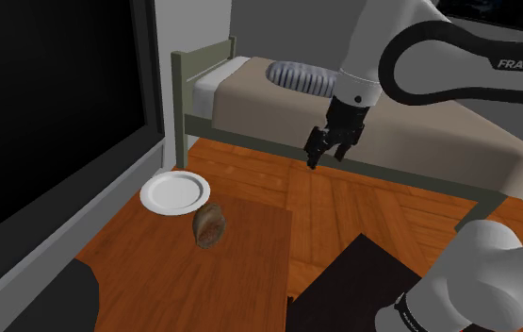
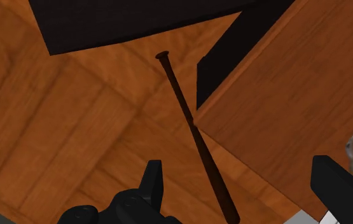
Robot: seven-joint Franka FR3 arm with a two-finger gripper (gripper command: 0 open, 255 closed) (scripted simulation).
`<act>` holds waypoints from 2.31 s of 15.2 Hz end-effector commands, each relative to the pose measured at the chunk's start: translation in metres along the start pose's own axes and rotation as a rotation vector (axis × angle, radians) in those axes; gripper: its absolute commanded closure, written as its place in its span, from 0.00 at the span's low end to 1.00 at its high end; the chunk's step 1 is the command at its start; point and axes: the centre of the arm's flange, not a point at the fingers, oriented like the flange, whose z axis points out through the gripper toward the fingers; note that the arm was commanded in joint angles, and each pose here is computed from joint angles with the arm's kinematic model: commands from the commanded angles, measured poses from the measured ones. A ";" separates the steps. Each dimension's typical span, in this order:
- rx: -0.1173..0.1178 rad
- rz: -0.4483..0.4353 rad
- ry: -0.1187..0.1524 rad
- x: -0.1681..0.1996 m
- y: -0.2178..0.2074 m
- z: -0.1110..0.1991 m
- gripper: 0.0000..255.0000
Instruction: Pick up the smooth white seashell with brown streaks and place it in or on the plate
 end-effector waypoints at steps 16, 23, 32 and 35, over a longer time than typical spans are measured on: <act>0.017 0.049 0.000 0.039 -0.184 0.118 0.00; 0.022 0.065 0.000 0.055 -0.250 0.159 0.00; 0.022 0.065 0.000 0.055 -0.251 0.199 0.00; 0.022 0.065 0.000 0.056 -0.251 0.199 0.00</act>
